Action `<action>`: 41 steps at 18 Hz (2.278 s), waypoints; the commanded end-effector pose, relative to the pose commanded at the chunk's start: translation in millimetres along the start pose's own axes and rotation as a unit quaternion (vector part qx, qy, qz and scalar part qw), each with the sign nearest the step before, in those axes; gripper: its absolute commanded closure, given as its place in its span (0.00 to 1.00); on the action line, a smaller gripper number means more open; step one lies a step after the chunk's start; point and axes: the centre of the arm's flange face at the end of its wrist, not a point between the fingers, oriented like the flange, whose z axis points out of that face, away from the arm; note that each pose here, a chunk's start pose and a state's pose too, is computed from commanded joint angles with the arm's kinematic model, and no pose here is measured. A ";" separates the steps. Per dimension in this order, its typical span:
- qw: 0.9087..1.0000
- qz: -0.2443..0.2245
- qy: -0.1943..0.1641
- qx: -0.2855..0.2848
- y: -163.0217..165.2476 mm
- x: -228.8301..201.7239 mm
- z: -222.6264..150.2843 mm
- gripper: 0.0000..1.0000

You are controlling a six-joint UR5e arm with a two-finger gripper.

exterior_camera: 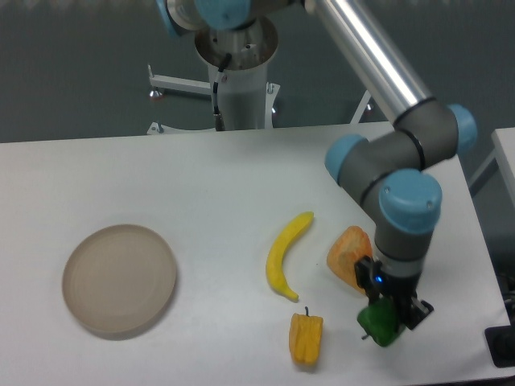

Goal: Place the green pepper on the plate
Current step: 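Carry the green pepper over the banana toward the beige plate, then lower the green pepper onto the plate's center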

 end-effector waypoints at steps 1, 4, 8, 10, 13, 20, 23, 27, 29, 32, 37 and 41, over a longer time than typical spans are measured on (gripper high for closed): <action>1.000 -0.012 0.007 -0.002 -2.4 9.3 -6.7 0.67; 0.999 -0.047 0.023 -0.003 -25.3 47.8 -24.3 0.67; 0.994 -0.099 0.039 -0.004 -68.1 104.2 -34.0 0.67; 0.990 -0.135 0.046 -0.005 -93.2 131.6 -34.8 0.67; 0.977 -0.206 0.055 -0.009 -136.6 174.5 -27.8 0.67; 0.954 -0.285 0.091 -0.021 -205.4 254.1 -3.3 0.67; 0.946 -0.308 0.099 -0.002 -229.0 275.7 8.8 0.67; 0.948 -0.304 0.097 0.005 -240.3 302.8 47.0 0.66; 0.948 -0.302 0.097 0.007 -237.2 310.0 59.7 0.65; 0.950 -0.294 0.101 0.007 -237.5 317.1 64.2 0.65; 0.951 -0.288 0.112 0.011 -240.0 321.2 68.3 0.65; 0.951 -0.287 0.114 0.011 -240.8 322.4 69.2 0.65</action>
